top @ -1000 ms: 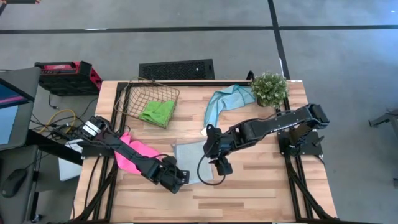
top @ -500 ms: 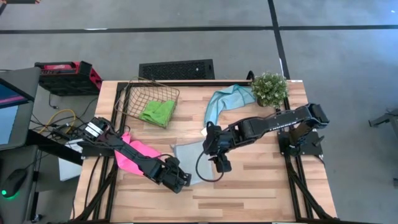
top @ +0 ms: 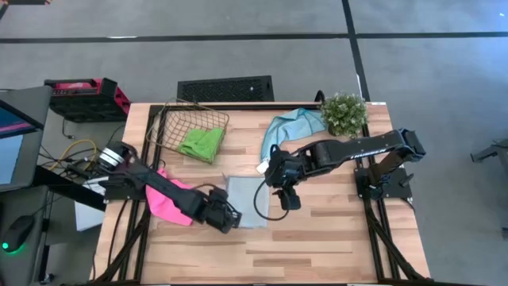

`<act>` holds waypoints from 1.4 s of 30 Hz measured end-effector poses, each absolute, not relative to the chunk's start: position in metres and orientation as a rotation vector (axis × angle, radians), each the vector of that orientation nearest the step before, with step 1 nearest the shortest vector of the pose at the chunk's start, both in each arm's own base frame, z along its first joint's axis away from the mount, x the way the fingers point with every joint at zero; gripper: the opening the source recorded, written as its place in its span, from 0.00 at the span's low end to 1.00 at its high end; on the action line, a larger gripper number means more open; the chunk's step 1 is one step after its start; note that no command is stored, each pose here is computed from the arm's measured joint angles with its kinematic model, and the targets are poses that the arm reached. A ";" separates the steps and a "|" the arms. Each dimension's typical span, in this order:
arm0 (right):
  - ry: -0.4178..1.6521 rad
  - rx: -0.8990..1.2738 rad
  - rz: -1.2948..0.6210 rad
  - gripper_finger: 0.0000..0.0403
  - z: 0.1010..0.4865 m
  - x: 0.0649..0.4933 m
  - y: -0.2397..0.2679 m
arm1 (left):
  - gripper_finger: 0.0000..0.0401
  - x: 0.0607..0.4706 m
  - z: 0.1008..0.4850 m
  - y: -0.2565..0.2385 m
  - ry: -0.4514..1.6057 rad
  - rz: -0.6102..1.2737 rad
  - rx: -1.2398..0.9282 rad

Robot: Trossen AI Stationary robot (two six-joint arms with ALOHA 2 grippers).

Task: Fold microfiber towels
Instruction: Put the gray microfiber cloth into the gold wire basket

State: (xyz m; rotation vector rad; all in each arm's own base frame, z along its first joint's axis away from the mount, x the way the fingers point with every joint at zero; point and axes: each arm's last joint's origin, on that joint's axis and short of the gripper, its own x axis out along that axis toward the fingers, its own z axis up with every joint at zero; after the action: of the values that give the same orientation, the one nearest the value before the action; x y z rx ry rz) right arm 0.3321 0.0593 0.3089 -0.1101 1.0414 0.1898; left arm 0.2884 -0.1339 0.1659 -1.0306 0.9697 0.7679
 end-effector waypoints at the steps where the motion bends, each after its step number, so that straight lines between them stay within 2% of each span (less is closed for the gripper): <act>1: 1.056 -0.114 0.186 0.60 0.309 0.330 0.057 | 0.00 0.285 0.171 -0.129 0.986 0.778 -1.008; 9: 1.055 -0.152 0.162 0.60 0.312 0.329 0.042 | 0.00 0.262 0.214 -0.076 1.034 0.834 -0.895; 18: 1.051 -0.167 0.147 0.60 0.312 0.330 0.029 | 0.00 0.249 0.248 -0.020 1.035 0.771 -0.755; 25: 1.034 -0.079 0.069 0.60 0.313 0.333 0.014 | 0.00 0.245 0.287 0.007 1.150 0.688 -0.524; 30: 1.000 -0.021 0.014 0.60 0.315 0.337 0.002 | 0.00 0.238 0.325 0.026 1.156 0.721 -0.417; 42: 0.957 0.009 -0.030 0.60 0.317 0.340 -0.012 | 0.00 0.217 0.401 0.071 0.948 0.913 -0.378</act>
State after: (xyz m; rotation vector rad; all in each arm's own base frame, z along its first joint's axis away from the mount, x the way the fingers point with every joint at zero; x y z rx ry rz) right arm 0.3400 -0.0119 0.3171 0.0091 0.9569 -0.0297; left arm 0.2167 0.0705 0.4010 -0.3782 0.9481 0.9127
